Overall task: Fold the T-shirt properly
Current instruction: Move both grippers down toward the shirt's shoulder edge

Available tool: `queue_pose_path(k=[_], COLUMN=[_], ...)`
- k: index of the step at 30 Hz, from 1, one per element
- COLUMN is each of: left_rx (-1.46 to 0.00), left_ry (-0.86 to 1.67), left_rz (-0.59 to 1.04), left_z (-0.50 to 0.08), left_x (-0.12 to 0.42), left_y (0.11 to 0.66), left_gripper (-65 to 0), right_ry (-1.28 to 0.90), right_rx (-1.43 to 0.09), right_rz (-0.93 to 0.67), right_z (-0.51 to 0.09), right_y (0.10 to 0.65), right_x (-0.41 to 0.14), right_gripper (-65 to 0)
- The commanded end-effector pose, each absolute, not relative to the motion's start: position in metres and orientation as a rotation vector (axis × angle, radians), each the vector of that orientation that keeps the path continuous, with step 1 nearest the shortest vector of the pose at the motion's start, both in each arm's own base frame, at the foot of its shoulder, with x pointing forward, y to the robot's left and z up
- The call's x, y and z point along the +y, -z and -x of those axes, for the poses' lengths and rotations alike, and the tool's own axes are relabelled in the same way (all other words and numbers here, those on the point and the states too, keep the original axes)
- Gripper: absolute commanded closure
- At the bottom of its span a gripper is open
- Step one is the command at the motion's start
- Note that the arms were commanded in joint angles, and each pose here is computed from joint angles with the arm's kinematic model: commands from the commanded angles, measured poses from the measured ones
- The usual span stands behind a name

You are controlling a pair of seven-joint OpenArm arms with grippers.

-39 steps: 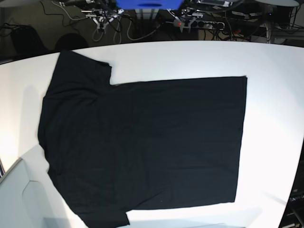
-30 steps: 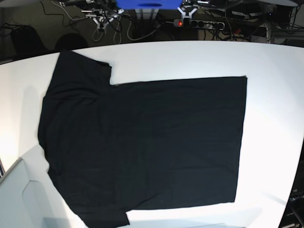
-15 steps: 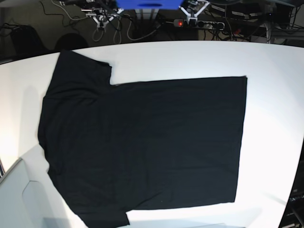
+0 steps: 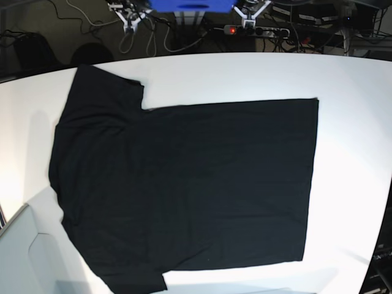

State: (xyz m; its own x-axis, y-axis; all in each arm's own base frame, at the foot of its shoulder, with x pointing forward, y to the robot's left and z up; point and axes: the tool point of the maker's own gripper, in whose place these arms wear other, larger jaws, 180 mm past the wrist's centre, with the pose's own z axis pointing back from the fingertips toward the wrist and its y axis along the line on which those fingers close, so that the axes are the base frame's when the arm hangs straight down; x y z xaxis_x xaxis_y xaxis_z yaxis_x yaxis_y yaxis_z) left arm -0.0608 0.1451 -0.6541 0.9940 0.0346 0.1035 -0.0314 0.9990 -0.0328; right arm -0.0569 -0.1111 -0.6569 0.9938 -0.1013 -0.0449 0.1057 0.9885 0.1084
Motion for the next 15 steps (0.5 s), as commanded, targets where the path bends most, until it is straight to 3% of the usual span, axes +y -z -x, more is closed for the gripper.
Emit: queue_pose_path(k=[1,6,15], left_rx=[-0.079,-0.050,-0.151], left_ry=[-0.035,-0.023,0.013], left_rz=[0.030,0.002,0.011], left_z=[0.081,0.102,0.117], left_x=[0.146,0.167,0.168], left_y=[0.651,0.647,0.618], left_gripper=[-0.3,-0.3,0.0], right_ry=[0.099,0.090,0.033], right_rx=[0.054,0.102,-0.041], right_rz=[-0.116,-0.071,-0.060], right_z=[0.068,0.103,0.111], right_y=[0.655,0.650,0.616], right_x=[-0.115,-0.144,-0.161], right_gripper=[-0.3,-0.4,-0.1])
